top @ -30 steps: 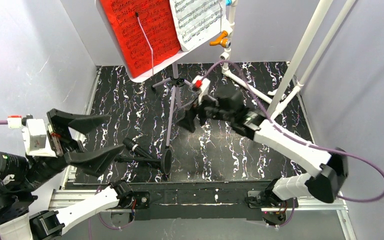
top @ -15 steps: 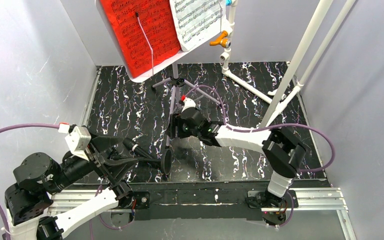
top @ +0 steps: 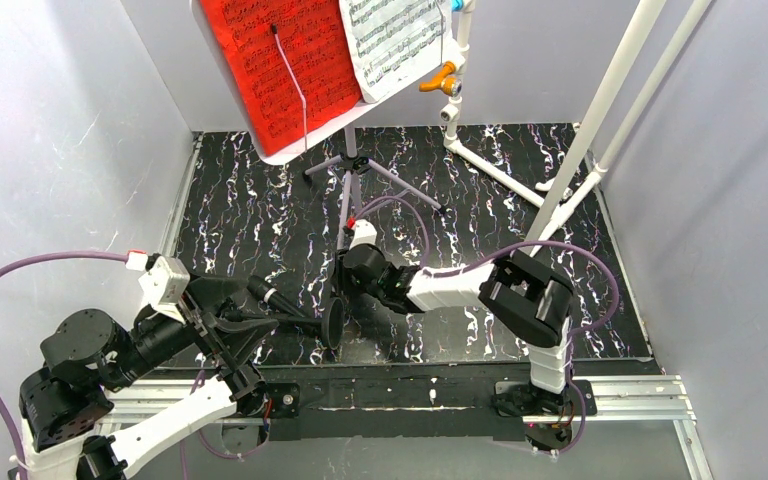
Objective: Set up the instrument practice props
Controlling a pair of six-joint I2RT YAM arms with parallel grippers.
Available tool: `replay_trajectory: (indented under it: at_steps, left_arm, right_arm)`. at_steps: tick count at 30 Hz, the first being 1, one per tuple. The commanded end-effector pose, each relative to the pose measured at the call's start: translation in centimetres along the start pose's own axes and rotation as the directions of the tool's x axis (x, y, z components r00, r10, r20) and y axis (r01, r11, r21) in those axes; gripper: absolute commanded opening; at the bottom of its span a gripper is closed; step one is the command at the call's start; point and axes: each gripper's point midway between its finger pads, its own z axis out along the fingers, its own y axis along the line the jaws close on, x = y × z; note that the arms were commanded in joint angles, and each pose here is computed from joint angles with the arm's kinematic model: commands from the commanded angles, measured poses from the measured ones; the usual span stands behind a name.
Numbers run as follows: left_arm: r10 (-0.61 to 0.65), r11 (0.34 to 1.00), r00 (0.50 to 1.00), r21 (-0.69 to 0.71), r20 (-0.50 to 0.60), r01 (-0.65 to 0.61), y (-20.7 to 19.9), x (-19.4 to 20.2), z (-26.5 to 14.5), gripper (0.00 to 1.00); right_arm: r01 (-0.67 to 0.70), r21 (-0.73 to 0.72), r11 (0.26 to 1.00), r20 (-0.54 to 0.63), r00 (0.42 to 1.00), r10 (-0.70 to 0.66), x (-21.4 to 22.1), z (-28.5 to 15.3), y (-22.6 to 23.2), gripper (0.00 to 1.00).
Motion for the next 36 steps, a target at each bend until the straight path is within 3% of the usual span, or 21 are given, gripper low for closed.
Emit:
replay_trajectory:
  at_steps: [1,18,36]
  left_arm:
    - [-0.007,1.0,1.0,-0.016,0.003,0.007,0.2,0.0,0.1,0.98]
    - [-0.002,0.998,1.0,-0.057,0.002,0.002,1.0,0.3,-0.1,0.98]
    - [-0.006,0.997,1.0,-0.08,0.006,0.006,1.5,0.7,-0.6,0.98]
  right_arm:
    - [0.019,0.007,1.0,0.106,0.994,-0.02,-1.5,0.6,0.5,0.38]
    - [-0.083,0.068,0.994,0.175,0.982,0.07,-0.8,5.9,0.0,0.08]
    - [-0.175,0.127,0.976,0.326,0.937,0.125,-3.3,13.0,0.3,0.03]
